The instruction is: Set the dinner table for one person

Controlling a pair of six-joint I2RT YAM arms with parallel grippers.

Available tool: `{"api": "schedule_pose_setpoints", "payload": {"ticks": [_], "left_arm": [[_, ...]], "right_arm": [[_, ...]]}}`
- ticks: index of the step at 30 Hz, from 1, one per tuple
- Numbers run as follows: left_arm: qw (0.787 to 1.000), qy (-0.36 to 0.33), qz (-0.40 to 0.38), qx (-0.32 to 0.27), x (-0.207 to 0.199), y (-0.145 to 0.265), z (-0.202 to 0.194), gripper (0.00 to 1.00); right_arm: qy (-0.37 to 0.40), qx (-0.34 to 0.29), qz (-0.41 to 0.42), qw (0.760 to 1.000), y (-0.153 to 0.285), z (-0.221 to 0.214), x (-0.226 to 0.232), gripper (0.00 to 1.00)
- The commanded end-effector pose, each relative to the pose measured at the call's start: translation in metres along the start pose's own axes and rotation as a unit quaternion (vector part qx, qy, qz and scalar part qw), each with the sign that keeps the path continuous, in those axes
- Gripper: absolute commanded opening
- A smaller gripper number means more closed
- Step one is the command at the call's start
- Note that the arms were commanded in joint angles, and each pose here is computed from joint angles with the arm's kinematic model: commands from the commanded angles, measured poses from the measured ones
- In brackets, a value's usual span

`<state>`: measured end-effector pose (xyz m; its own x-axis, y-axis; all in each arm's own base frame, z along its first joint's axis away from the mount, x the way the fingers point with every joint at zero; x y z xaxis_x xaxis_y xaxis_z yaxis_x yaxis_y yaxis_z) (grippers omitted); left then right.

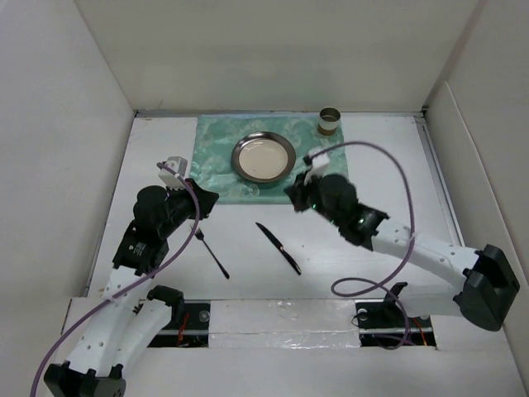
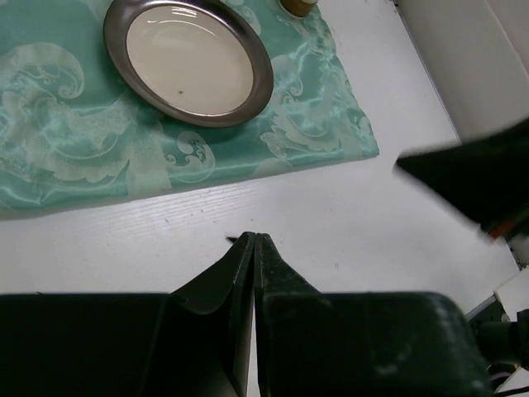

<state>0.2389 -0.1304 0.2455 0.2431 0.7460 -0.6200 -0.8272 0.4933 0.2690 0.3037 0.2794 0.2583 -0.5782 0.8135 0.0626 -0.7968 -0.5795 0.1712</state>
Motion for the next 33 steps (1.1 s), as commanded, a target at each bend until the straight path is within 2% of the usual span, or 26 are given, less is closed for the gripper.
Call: {"api": "schedule_pose_setpoints", "payload": {"ticks": [1, 2, 4, 5, 6, 7, 8, 10, 11, 12, 14, 15, 16, 23, 28, 31, 33], "left_arm": [[0.999, -0.006, -0.011, -0.039, -0.013, 0.007, 0.024, 0.0], [0.999, -0.002, -0.01, -0.044, -0.013, 0.008, 0.025, 0.0], [0.998, 0.001, 0.002, -0.055, -0.009, 0.009, 0.028, 0.0], [0.998, 0.002, 0.005, -0.061, -0.01, 0.011, 0.031, 0.0], [0.998, 0.004, 0.013, -0.065, -0.007, 0.011, 0.032, 0.0], [0.998, 0.003, 0.012, -0.066, -0.007, 0.012, 0.032, 0.0], [0.998, 0.001, 0.011, -0.069, -0.008, 0.015, 0.032, 0.0], [0.997, -0.001, 0.007, -0.076, -0.008, 0.016, 0.033, 0.0], [0.997, -0.002, 0.005, -0.08, -0.009, 0.017, 0.034, 0.0], [0.997, -0.002, 0.008, -0.081, -0.008, 0.017, 0.035, 0.0], [0.997, -0.001, 0.011, -0.078, -0.007, 0.016, 0.034, 0.0], [0.997, -0.003, 0.008, -0.074, -0.008, 0.015, 0.032, 0.0], [0.997, -0.003, 0.005, -0.073, -0.008, 0.015, 0.032, 0.0], [0.997, -0.005, 0.002, -0.071, -0.009, 0.013, 0.032, 0.01], [0.998, -0.004, 0.0, -0.065, -0.009, 0.012, 0.03, 0.01], [0.998, -0.004, 0.001, -0.067, -0.009, 0.011, 0.031, 0.01], [0.998, -0.004, 0.001, -0.062, -0.009, 0.011, 0.029, 0.01]], "right_arm": [[0.003, 0.07, -0.056, 0.996, 0.028, -0.067, 0.021, 0.0], [0.022, 0.076, -0.031, 0.996, 0.051, -0.072, 0.049, 0.0], [0.026, 0.09, -0.065, 0.993, 0.07, -0.089, 0.047, 0.0], [0.022, 0.107, -0.056, 0.992, 0.08, -0.099, 0.055, 0.0], [0.007, 0.101, -0.054, 0.993, 0.084, -0.098, 0.055, 0.0], [0.009, 0.119, -0.02, 0.993, 0.087, -0.116, 0.062, 0.0], [0.003, 0.11, 0.006, 0.994, 0.085, -0.115, 0.071, 0.0], [0.017, 0.144, 0.02, 0.989, 0.084, -0.134, 0.079, 0.0], [0.029, 0.162, 0.012, 0.986, 0.084, -0.138, 0.078, 0.09], [0.042, 0.185, 0.003, 0.982, 0.08, -0.152, 0.077, 0.42], [0.059, 0.194, 0.006, 0.979, 0.073, -0.158, 0.08, 0.49], [0.074, 0.197, 0.014, 0.978, 0.071, -0.161, 0.082, 0.58], [0.085, 0.214, 0.024, 0.973, 0.068, -0.174, 0.086, 0.62], [0.104, 0.255, 0.021, 0.961, 0.054, -0.201, 0.08, 0.63], [0.102, 0.267, 0.043, 0.957, 0.047, -0.213, 0.078, 0.56], [0.106, 0.281, 0.037, 0.953, 0.043, -0.222, 0.075, 0.48], [0.1, 0.274, 0.055, 0.955, 0.034, -0.223, 0.079, 0.48]]}}
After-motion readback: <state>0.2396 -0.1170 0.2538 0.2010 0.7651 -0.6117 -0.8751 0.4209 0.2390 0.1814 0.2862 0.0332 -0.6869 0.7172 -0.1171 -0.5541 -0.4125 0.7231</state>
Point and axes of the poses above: each gripper's point midway between its finger pads, its own y axis back along the fingers, its own x axis along the line the jaws close on, z = x × y, the point moved 1 cm from there along y, back along the fingers, and after that the axes turned 11 degrees about y, right-handed, at the moved point
